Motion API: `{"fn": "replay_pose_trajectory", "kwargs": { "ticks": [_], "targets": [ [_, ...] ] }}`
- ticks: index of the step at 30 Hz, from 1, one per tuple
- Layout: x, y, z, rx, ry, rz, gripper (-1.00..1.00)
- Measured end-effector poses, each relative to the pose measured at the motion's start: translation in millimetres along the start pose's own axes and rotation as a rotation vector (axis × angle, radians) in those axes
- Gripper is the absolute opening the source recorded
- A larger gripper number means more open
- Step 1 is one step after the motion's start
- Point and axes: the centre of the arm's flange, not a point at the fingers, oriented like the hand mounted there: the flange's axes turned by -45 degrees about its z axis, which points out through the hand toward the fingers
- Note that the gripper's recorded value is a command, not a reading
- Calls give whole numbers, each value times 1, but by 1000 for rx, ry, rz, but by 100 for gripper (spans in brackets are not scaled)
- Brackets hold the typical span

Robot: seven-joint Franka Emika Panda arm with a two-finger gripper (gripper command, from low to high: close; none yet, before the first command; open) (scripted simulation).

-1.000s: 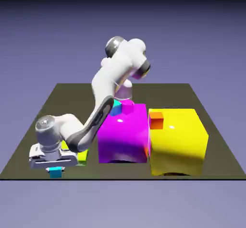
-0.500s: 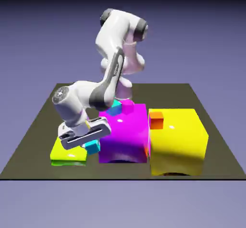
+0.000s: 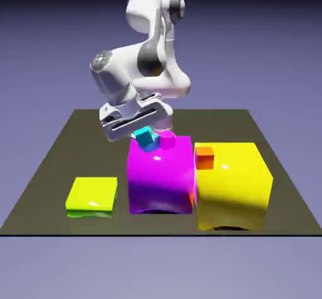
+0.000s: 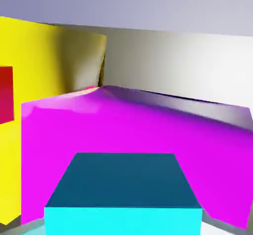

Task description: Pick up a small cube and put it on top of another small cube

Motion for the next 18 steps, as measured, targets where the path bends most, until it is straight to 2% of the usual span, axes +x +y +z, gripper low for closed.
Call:
{"fn": "replay_pose_trajectory", "kwargs": {
  "ticks": [9, 11, 15, 16, 18],
  "targets": [
    [-79, -48, 3, -290, 27, 134, -100],
    [-82, -49, 8, -315, 34, 144, -100],
    [-77, -29, 68, -315, 34, 144, -100],
    [-77, -27, 74, -315, 35, 144, 100],
    [-77, -27, 74, -318, 34, 144, 100]
  ]
}}
